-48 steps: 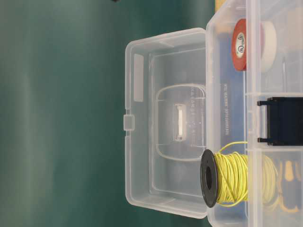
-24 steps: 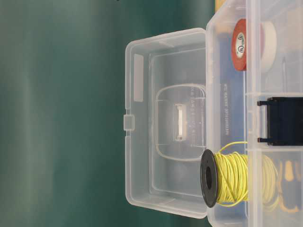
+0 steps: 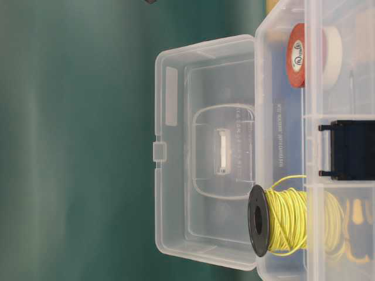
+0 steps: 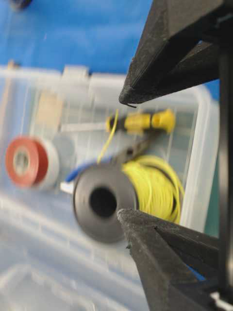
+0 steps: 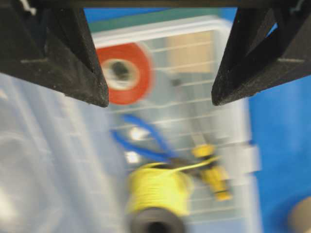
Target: Open the tool box with both arms.
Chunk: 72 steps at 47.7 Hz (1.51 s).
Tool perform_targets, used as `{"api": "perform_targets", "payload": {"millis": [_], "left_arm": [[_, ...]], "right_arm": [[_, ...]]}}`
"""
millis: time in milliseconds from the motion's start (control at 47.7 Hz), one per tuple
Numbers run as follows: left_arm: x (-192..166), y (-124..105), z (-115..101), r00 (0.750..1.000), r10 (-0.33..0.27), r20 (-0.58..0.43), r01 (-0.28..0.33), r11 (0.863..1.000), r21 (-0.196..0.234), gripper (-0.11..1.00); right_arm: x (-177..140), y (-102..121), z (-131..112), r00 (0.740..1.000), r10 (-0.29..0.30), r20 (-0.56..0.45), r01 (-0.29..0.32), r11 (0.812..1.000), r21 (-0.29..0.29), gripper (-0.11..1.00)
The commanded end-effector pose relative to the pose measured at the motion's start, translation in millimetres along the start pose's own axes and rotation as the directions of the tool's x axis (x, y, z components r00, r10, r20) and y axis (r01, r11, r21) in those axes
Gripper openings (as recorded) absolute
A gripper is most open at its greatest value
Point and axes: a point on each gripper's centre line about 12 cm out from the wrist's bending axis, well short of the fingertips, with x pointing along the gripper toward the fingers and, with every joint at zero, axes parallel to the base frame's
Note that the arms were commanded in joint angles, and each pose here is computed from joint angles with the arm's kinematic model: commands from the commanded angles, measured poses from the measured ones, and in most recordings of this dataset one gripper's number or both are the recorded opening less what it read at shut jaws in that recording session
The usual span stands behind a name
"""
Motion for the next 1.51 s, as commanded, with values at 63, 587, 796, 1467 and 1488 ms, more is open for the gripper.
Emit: {"api": "perform_targets", "payload": {"millis": [63,587,796,1467,1488], "left_arm": [[2.2,-11.1,1.2,0.999,-0.048,-0.002,0.048,0.999,0.018,0.86],[-35.8,-9.4,-32.8,0.996,-0.055,0.07,0.055,0.998,0.014,0.86],[-47.7,-8.9,-51.8,0.994,-0.061,0.095,0.06,0.998,0.013,0.86],[-47.8,-10.9,-58.5,0.992,-0.074,0.106,0.074,0.997,0.008,0.86],[-47.6,-10.9,-58.7,0.992,-0.074,0.104,0.074,0.997,0.006,0.85]], "right_arm": [[2.4,10.9,0.1,0.999,0.039,-0.015,-0.039,0.999,-0.016,0.85],[-42.0,4.7,-35.9,0.997,0.052,0.064,-0.051,0.999,-0.018,0.85],[-43.7,0.7,-60.9,0.994,0.053,0.092,-0.052,0.999,-0.007,0.85],[-38.5,-1.8,-77.7,0.995,0.05,0.089,-0.053,0.998,0.023,0.85],[-38.6,-1.7,-77.0,0.995,0.051,0.09,-0.053,0.998,0.021,0.85]]}}
